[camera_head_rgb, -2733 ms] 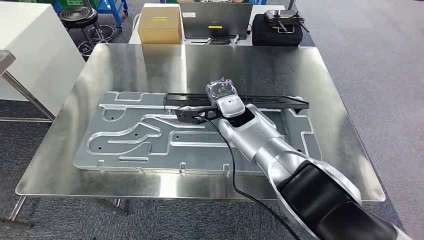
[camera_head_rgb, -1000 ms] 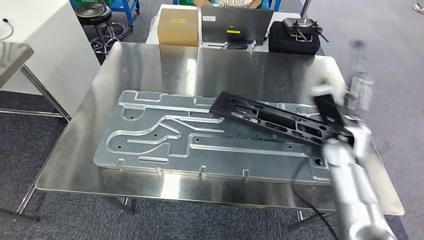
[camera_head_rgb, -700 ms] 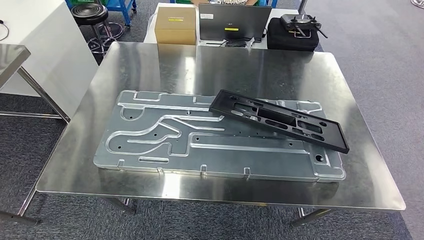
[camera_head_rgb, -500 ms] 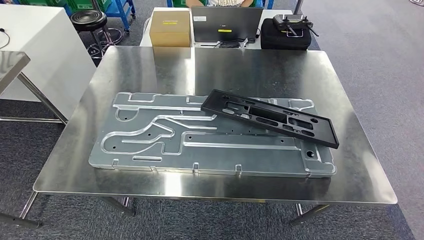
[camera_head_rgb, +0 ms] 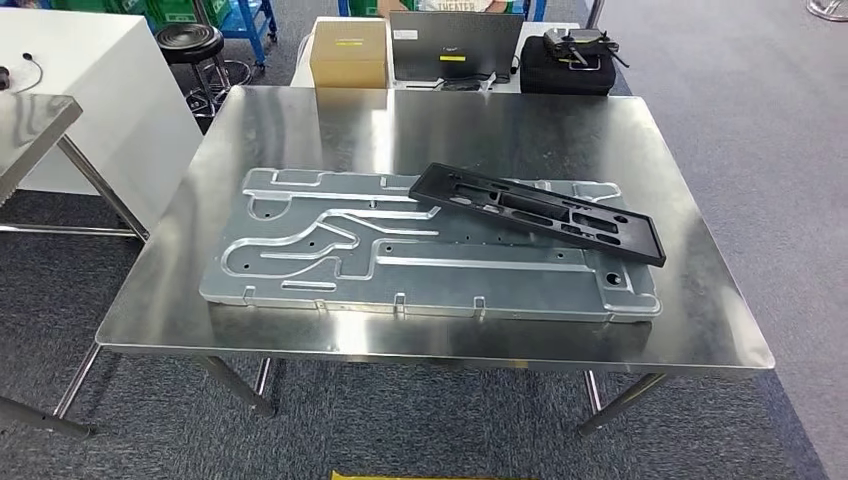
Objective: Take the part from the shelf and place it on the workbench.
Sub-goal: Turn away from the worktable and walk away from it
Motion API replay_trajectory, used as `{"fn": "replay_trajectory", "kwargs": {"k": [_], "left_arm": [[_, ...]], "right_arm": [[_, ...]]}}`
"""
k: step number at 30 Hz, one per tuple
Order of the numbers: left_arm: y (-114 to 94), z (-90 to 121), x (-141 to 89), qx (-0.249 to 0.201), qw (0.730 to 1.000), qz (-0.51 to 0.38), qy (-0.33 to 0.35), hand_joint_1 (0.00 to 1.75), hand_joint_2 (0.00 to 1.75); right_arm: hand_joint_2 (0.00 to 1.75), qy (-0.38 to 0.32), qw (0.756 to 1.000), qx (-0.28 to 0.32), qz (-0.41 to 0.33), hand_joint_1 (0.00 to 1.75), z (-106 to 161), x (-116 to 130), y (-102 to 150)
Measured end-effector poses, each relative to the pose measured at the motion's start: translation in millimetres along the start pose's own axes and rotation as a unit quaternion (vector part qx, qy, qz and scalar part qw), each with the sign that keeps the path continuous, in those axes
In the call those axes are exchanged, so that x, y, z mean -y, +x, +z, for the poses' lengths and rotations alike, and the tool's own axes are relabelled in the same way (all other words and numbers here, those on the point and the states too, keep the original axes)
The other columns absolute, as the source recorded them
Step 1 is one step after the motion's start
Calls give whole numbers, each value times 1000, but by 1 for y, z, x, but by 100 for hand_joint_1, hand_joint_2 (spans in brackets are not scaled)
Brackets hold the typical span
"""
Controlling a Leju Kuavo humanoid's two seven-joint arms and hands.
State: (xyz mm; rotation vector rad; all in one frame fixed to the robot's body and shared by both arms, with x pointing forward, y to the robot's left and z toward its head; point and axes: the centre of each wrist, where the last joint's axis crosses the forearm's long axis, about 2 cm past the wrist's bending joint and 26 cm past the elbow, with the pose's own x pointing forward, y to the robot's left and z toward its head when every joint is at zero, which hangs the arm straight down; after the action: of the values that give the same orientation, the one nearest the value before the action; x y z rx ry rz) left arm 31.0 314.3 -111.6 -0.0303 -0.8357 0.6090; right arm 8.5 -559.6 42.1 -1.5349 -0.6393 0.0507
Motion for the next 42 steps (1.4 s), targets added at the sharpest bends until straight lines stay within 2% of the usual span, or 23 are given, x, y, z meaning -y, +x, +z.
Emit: {"fn": "replay_trajectory", "kwargs": {"k": [5,12,15,20,25,27,32,35,37,40,42], "left_arm": [[-2,2,-1,-7,1000,-2,7,0,0],[-3,2,1,-9,1000,0,11,0,0],[-4,3,-1,-15,1000,-2,10,0,0],[-6,5,-1,-26,1000,-6,10,0,0],[-4,2,1,-64,998,-19,13,0,0],[-4,2,3,-88,996,-27,15,0,0],[-10,4,13,-185,981,-51,24,0,0],[-15,6,18,-225,972,-59,25,0,0],[-17,7,21,-268,960,-72,24,0,0],[-21,8,29,-334,938,-94,21,0,0],[-23,9,34,-353,930,-104,10,0,0]], "right_arm": [[0,92,989,-102,46,0,34,-49,-13],[0,246,946,-200,60,0,76,-99,-9],[0,300,920,-241,76,0,94,-112,-6],[0,355,894,-264,77,0,114,-124,-3],[0,439,845,-292,86,0,141,-136,6],[0,480,825,-287,84,0,157,-142,13],[0,570,779,-251,76,0,191,-155,31],[0,592,767,-234,75,0,201,-158,38],[0,602,760,-232,76,0,206,-160,42],[0,610,747,-245,95,0,211,-162,48],[0,618,735,-259,104,0,215,-164,54]]}}
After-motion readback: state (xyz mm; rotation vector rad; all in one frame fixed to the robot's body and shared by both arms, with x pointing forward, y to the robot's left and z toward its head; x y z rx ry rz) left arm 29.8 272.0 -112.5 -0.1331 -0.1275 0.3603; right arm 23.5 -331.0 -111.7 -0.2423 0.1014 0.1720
